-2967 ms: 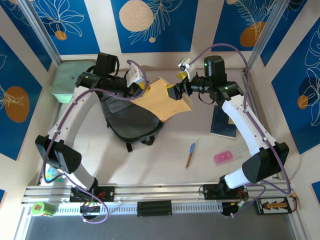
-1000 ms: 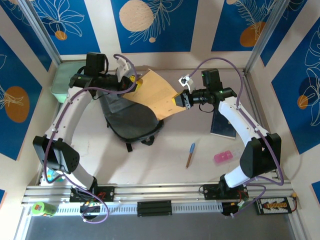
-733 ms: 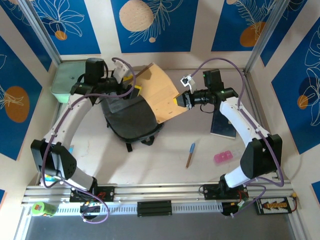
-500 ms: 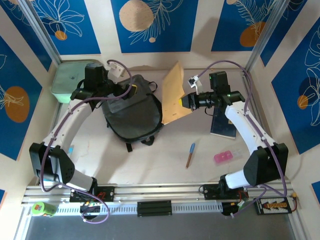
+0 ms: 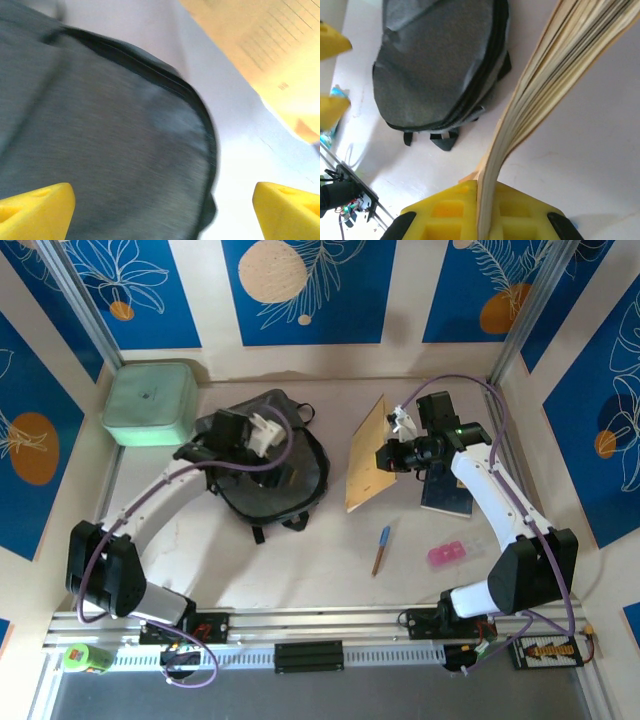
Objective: Pack the student bag
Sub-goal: Pick up the book from the center of the table, then open the student bag at the center of the table.
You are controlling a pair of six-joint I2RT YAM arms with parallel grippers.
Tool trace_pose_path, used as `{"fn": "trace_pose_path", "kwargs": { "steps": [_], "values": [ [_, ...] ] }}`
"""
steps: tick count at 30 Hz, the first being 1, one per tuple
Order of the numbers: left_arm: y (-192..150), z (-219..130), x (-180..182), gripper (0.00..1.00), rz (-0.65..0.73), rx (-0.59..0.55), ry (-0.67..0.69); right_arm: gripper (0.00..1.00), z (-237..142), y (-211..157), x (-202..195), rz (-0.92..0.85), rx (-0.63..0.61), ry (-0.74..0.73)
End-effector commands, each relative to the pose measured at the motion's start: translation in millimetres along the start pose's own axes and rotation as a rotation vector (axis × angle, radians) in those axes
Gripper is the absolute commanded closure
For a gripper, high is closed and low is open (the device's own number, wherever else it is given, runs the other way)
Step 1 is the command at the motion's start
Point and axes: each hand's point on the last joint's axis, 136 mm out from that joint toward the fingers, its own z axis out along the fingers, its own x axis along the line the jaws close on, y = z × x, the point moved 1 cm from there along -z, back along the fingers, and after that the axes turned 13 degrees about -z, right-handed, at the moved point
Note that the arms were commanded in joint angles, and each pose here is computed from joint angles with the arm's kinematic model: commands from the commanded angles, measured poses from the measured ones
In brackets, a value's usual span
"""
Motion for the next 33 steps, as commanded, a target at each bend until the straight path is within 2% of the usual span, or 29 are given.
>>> {"fn": "trace_pose_path", "kwargs": {
  "steps": [1, 4, 12, 24, 26, 31, 33],
  "values": [
    [-31.3, 15.1, -26.1, 0.11, 0.101, 0.124, -0.065, 1.00, -12.5, -8.3, 2.1, 0.006, 0.032, -0.027],
    [-41.2, 31.4, -33.8, 0.15, 0.123, 0.175, -0.072, 1.00, -16.1, -10.9, 3.2, 0.013, 0.046, -0.034],
    [-39.8, 75.1, -42.8, 0.28, 0.098, 0.257, -0.095, 1.00, -21.7, -10.5, 7.4, 0.008, 0.040, -0.039],
    [-44.7, 118.3, -25.3, 0.68, -0.008, 0.369, -0.016, 1.00, -20.5, -9.7, 9.3, 0.000, 0.032, -0.043],
    [-44.2, 120.6, -23.1, 0.72, -0.016, 0.370, -0.006, 1.00, -19.6, -9.6, 9.1, -0.001, 0.030, -0.042],
    [-38.2, 119.7, -32.9, 0.95, -0.033, 0.372, -0.059, 1.00, -18.6, -10.0, 9.1, -0.005, 0.029, -0.045],
    [-32.8, 113.8, -35.5, 1.00, -0.034, 0.368, -0.068, 1.00, -20.6, -9.4, 10.1, -0.009, 0.023, -0.048]
  ]
}}
